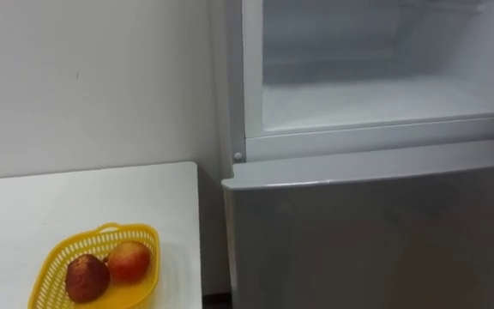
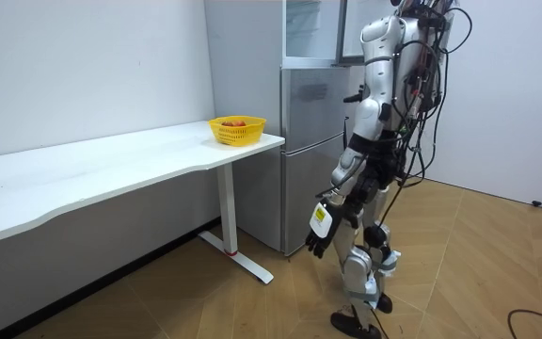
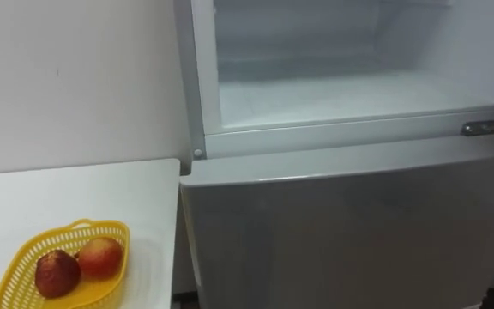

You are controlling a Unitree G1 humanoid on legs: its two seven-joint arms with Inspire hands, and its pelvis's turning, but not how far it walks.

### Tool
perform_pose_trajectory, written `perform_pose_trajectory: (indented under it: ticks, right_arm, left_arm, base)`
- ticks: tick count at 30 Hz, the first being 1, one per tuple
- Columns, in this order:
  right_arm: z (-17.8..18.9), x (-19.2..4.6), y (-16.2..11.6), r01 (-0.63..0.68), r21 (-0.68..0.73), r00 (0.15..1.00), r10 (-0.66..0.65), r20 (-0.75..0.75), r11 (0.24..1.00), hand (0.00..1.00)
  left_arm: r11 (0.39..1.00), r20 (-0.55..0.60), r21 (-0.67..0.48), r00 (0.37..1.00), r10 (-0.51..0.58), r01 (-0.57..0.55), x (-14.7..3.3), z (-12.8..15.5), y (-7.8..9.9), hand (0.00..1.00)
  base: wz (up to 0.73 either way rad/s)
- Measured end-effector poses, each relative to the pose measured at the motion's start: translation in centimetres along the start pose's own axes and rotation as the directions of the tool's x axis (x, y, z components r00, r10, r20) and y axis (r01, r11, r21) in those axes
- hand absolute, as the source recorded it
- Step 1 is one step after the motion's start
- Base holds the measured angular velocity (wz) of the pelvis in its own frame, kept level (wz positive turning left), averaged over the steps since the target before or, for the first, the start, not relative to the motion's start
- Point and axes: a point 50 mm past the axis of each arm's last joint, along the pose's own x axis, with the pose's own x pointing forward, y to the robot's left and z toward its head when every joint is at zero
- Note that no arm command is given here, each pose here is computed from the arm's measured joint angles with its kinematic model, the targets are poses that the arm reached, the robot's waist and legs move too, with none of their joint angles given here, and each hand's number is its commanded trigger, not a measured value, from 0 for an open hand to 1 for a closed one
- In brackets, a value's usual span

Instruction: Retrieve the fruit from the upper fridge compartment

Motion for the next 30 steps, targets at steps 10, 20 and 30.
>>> perform_pose_trajectory:
  ticks: [10,20,30]
  right_arm:
    - [0.5,1.5,-4.6,0.392,0.218,0.919,-0.367,-0.145,0.894,0.0]
    - [3.2,3.3,-7.8,0.545,0.436,0.834,-0.518,-0.192,0.717,0.0]
    - [4.6,4.9,-8.1,0.488,0.717,0.861,-0.407,-0.304,0.497,0.0]
  left_arm:
    - [0.998,0.002,-0.051,0.999,0.039,-0.039,-0.3,-0.5,0.5,0.0]
    - [0.984,0.037,-0.127,0.991,0.128,-0.122,-0.3,0.4,2.6,0.0]
    - [0.973,0.096,-0.179,0.982,0.164,-0.145,-0.8,0.9,3.5,0.0]
  base:
    - [0.02]
    - [0.0]
    - [0.0]
